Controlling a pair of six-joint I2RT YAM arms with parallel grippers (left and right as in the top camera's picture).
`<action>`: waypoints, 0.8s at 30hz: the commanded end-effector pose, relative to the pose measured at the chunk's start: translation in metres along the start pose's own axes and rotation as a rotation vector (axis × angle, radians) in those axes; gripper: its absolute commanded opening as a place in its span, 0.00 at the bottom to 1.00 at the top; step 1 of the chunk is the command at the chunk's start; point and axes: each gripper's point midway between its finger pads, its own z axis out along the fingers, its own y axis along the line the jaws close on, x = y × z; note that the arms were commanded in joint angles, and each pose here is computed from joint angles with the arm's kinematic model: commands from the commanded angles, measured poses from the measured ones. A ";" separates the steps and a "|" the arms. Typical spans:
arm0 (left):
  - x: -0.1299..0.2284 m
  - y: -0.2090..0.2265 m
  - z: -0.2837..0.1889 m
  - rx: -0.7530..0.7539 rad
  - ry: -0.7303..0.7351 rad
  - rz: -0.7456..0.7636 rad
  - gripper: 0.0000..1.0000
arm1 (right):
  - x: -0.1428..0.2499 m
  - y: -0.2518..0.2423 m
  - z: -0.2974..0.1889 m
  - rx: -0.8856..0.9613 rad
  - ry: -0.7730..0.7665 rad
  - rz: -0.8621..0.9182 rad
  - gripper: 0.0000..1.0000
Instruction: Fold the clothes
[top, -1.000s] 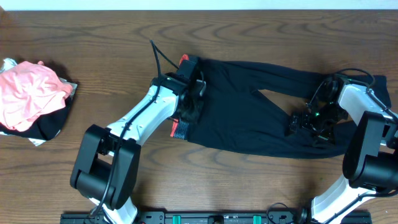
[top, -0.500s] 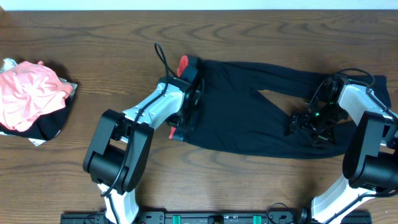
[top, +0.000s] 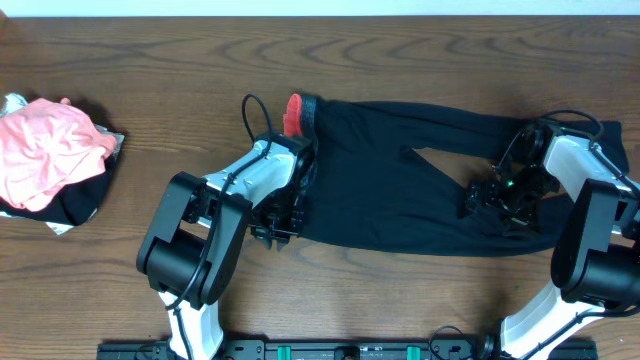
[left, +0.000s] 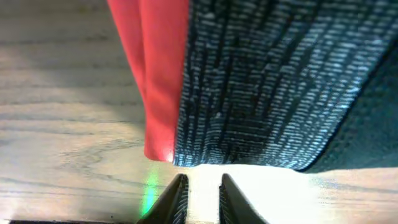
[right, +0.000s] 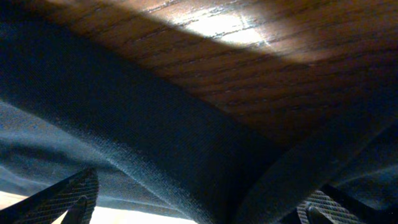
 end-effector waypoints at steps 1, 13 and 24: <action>-0.002 0.001 0.003 -0.009 0.001 -0.002 0.09 | 0.001 -0.001 0.026 -0.020 0.042 -0.022 0.99; -0.046 0.007 -0.082 -0.033 -0.380 0.017 0.08 | -0.002 0.000 0.026 -0.021 0.028 -0.026 0.99; -0.099 -0.035 -0.097 0.117 -0.608 0.080 0.06 | -0.002 0.000 0.026 -0.021 0.028 -0.026 0.99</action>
